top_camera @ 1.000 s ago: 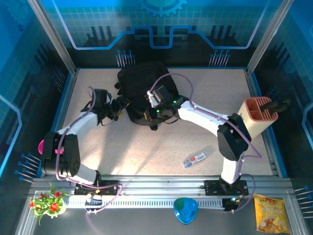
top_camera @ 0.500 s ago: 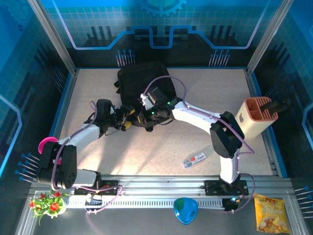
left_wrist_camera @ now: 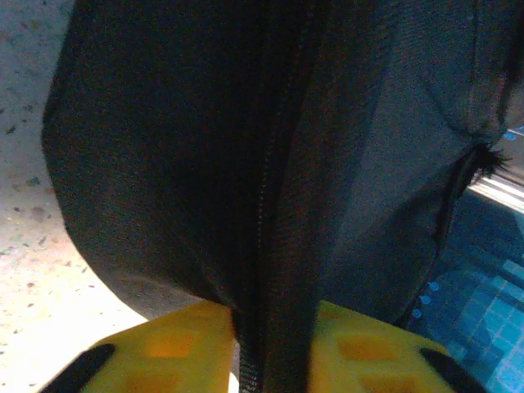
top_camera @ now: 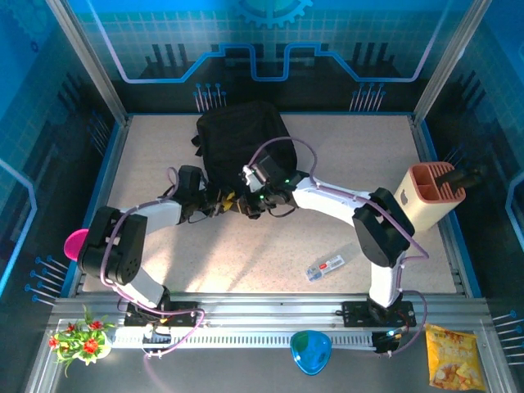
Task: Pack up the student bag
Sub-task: Zip the student bag at the top-center of the table.
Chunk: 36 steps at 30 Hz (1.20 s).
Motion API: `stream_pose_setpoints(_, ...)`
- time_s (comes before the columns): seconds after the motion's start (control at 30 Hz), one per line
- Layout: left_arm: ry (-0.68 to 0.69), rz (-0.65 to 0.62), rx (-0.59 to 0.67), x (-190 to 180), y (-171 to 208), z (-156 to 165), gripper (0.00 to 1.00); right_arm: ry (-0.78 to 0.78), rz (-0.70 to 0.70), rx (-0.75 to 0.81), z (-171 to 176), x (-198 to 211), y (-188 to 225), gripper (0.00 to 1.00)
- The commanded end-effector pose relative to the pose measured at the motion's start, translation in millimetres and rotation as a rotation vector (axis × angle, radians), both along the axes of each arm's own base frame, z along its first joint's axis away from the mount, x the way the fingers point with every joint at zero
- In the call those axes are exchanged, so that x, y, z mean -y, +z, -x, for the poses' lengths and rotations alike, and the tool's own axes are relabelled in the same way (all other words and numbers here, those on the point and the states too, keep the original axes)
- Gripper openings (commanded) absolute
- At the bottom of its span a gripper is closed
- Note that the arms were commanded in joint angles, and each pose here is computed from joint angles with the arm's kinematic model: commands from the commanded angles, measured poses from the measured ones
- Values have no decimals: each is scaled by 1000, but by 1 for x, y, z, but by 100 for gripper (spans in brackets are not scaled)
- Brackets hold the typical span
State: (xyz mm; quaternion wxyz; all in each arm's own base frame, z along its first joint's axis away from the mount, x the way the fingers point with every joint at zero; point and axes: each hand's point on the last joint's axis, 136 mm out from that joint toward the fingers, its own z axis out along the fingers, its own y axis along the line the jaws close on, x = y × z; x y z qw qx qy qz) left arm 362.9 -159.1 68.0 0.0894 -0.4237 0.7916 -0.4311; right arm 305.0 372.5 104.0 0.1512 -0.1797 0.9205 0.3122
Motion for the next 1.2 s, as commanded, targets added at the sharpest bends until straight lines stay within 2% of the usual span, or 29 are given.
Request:
stream_pose_setpoints(0.0,13,-30,45,-2,3,-17,18,-114,-52,-5,-10,22,13,0)
stream_pose_setpoints(0.2,14,-47,21,-6,-11,-17,10,-261,-15,-10,-23,69,7,0)
stream_pose_setpoints(0.47,4,-68,24,-12,-12,-17,9,-452,56,9,-44,145,4,0)
stream_pose_setpoints(0.6,-25,-84,57,-11,-4,-22,10,-469,77,61,-49,161,19,0)
stream_pose_setpoints(0.8,-159,-168,110,-8,11,-40,9,-317,71,170,-37,132,42,0)
stream_pose_setpoints(0.97,-139,-290,149,-36,15,-63,9,-148,6,193,-22,78,54,0)
stream_pose_setpoints(1.17,-65,-359,137,-68,20,-51,32,-24,-98,146,-12,14,57,0)
